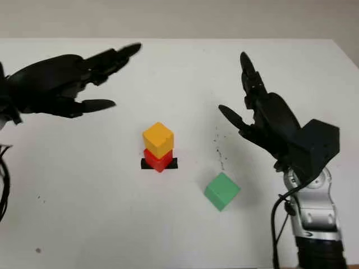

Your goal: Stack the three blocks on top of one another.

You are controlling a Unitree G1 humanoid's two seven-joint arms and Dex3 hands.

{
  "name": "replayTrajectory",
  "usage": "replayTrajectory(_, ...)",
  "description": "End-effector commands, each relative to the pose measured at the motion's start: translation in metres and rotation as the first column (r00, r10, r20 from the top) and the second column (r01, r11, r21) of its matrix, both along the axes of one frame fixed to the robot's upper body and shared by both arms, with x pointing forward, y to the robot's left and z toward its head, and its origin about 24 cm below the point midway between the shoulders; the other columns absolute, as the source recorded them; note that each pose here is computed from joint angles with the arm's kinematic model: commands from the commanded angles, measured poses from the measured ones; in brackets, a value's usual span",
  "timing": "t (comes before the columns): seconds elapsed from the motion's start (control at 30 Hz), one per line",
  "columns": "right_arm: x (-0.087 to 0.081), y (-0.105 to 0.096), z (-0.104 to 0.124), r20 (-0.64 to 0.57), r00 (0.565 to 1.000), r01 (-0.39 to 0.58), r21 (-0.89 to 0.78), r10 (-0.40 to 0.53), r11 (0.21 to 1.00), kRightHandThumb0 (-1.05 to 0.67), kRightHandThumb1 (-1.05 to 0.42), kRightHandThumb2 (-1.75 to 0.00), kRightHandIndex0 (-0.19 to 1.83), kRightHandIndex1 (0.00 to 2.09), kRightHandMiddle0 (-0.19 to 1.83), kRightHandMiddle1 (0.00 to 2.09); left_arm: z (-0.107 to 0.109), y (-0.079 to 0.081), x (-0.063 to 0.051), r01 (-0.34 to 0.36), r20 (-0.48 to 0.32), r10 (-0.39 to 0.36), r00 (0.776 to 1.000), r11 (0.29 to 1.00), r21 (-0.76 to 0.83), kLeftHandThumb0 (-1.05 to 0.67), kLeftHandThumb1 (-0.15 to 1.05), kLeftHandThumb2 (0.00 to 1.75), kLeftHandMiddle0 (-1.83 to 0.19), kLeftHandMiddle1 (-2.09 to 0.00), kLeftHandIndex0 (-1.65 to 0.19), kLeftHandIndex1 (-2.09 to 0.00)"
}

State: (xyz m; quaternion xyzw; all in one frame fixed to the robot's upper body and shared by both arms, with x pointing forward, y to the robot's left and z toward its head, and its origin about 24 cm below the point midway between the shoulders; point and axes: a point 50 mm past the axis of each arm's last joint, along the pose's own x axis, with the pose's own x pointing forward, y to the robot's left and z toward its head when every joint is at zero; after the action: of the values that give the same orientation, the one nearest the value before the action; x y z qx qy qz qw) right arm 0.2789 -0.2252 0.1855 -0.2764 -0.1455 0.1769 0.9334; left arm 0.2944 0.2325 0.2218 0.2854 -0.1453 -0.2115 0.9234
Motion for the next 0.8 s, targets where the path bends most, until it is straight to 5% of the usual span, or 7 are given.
replayTrajectory(0.0, -0.006, -0.003, 0.025, 0.076, 0.997, -0.010, -0.155, 0.022, 0.988, -0.72, -0.82, -0.03, -0.05, 0.08, 0.09, 0.14, -0.008, 0.007, -0.007, -0.042, 0.017, 0.043, 0.999, 0.997, -0.065, -0.81, 1.05, 0.52, 0.19, 0.00, 0.19, 0.00)
replayTrajectory(0.2, -0.023, 0.003, 0.069, 0.123, 0.980, -0.070, -0.516, 0.155, 0.854, -0.71, -0.75, -0.06, 0.06, 0.09, 0.28, 0.10, -0.045, 0.026, -0.020, -0.250, -0.014, 0.255, 0.967, 0.934, -0.254, -0.79, 1.05, 0.49, 0.19, 0.00, 0.19, 0.00)
replayTrajectory(0.57, -0.050, 0.023, 0.085, 0.001, 0.930, -0.189, -0.856, 0.367, 0.481, -0.73, -0.75, -0.06, 0.10, 0.06, 0.43, 0.06, -0.098, 0.028, -0.041, -0.323, -0.118, 0.305, 0.945, 0.819, -0.474, -0.73, 1.05, 0.58, 0.19, 0.00, 0.19, 0.00)
replayTrajectory(0.77, -0.057, 0.026, 0.075, -0.019, 0.918, -0.206, -0.876, 0.396, 0.436, -0.72, -0.72, -0.05, 0.08, 0.05, 0.47, 0.07, -0.106, 0.019, -0.048, -0.349, -0.114, 0.345, 0.932, 0.763, -0.544, -0.74, 1.05, 0.56, 0.19, -0.01, 0.19, 0.00)
